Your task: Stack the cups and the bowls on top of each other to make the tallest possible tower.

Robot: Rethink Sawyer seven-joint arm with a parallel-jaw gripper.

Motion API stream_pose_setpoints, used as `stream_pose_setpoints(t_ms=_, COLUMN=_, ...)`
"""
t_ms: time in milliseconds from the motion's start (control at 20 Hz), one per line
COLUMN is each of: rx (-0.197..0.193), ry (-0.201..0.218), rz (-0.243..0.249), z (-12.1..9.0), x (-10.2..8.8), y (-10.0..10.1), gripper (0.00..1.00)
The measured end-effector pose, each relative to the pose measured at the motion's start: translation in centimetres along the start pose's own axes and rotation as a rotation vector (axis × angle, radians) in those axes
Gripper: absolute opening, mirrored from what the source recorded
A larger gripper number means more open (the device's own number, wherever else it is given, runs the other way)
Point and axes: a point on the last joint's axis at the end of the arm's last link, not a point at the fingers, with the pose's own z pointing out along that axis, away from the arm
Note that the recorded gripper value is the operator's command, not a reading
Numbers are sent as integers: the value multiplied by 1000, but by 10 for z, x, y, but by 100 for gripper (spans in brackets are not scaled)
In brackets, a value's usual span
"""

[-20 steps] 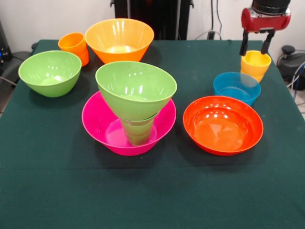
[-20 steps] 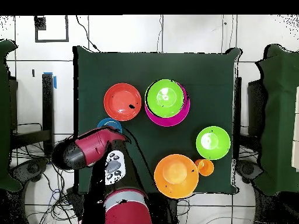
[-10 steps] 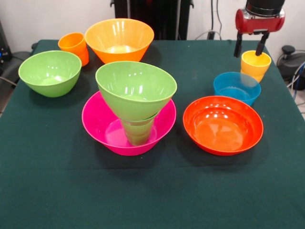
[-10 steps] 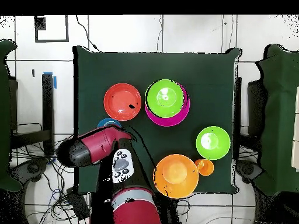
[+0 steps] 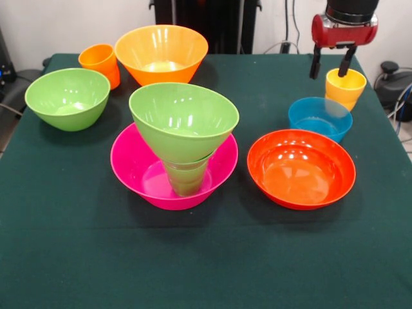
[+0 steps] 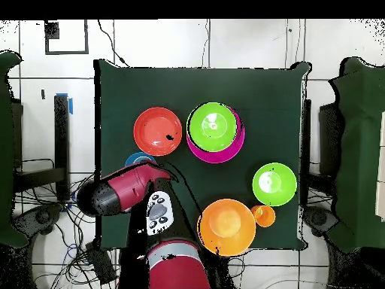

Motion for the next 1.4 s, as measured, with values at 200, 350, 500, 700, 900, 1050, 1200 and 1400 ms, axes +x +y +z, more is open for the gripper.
stream_pose_setpoints(t_ms=200, rx=3, ry=19, rz=-17, z=10, x=7, y=2, gripper=100)
stream_pose_setpoints(t_ms=350, rx=3, ry=28, rz=-24, z=15, x=11, y=3, gripper=100)
stream_pose_setpoints(t_ms=500, rx=5, ry=39, rz=-34, z=20, x=16, y=4, gripper=100)
stream_pose_setpoints(t_ms=700, rx=8, ry=43, rz=-43, z=23, x=18, y=3, gripper=100)
stream_pose_setpoints(t_ms=900, rx=9, ry=48, rz=-49, z=26, x=20, y=3, gripper=100)
stream_pose_setpoints(t_ms=1050, rx=10, ry=56, rz=-54, z=30, x=23, y=3, gripper=100)
stream_pose_setpoints(t_ms=1200, rx=11, ry=59, rz=-62, z=32, x=26, y=5, gripper=100)
stream_pose_setpoints(t_ms=1400, rx=12, ry=59, rz=-78, z=32, x=28, y=13, gripper=100)
